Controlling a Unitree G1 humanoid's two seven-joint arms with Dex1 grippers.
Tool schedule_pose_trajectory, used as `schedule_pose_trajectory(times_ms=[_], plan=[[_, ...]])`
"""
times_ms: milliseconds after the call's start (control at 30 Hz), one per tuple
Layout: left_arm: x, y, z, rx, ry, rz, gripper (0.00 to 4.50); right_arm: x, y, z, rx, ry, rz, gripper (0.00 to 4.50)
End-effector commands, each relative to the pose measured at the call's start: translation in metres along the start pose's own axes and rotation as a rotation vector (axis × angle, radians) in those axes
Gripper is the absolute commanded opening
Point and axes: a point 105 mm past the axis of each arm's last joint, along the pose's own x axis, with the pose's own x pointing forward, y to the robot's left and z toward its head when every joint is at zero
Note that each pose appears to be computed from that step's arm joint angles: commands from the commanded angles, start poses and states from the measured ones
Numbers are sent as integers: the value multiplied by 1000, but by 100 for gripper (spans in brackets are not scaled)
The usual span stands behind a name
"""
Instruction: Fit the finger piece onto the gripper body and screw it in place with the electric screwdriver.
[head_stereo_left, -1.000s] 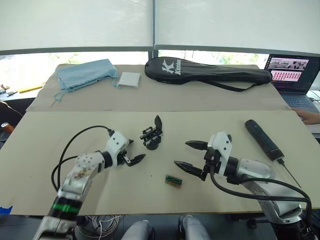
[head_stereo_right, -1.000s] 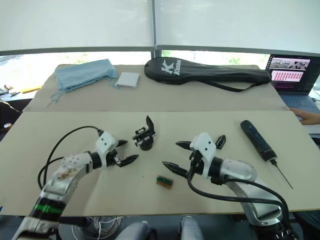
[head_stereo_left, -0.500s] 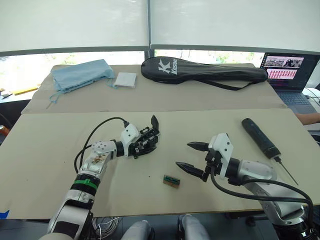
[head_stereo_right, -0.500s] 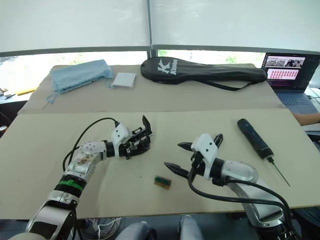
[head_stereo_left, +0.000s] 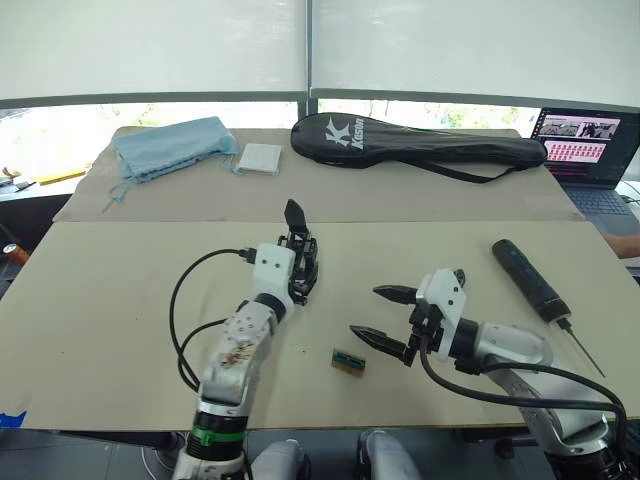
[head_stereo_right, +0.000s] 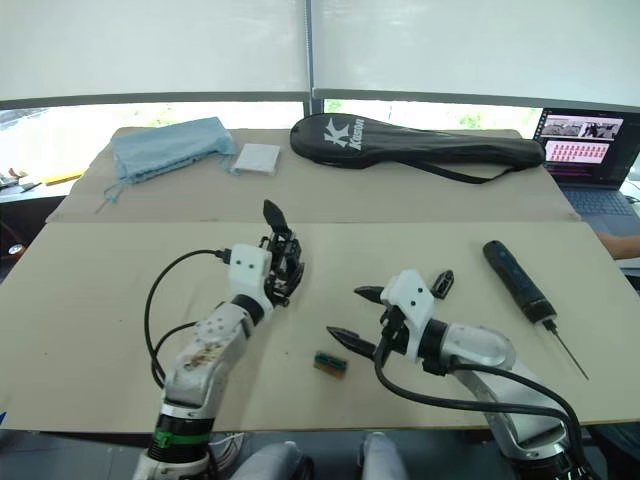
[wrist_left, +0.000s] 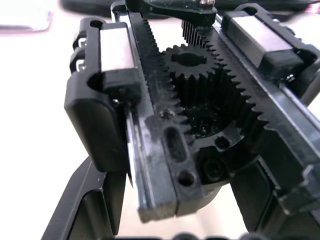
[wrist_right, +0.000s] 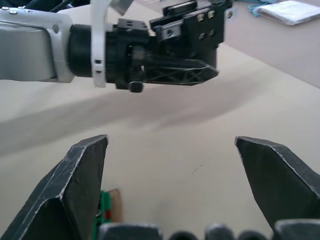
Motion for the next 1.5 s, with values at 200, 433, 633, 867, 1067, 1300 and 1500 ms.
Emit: schedule_pose_trajectory(times_ms=[200, 433, 633, 867, 1067, 1300, 1500], plan=[[13, -17, -10, 3, 24, 21, 237, -5, 2, 14, -52, -31, 6, 450], [-17, 0, -22, 42, 81, -77, 442, -3, -1, 15, -57, -27, 10, 450], [-35, 27, -24, 153, 153, -326, 442, 0, -5, 19, -63, -36, 15, 450], [-27, 38, -24, 261, 111, -735, 442, 4, -4, 21, -63, -46, 19, 450], [3, 38, -22, 314, 63, -754, 442, 4, -1, 22, -60, -50, 21, 450], [22, 38, -19, 302, 37, -730, 442, 1, -1, 22, -59, -45, 9, 450], [26, 37, -16, 279, 14, -749, 393, 1, 0, 22, -57, -43, 4, 450]])
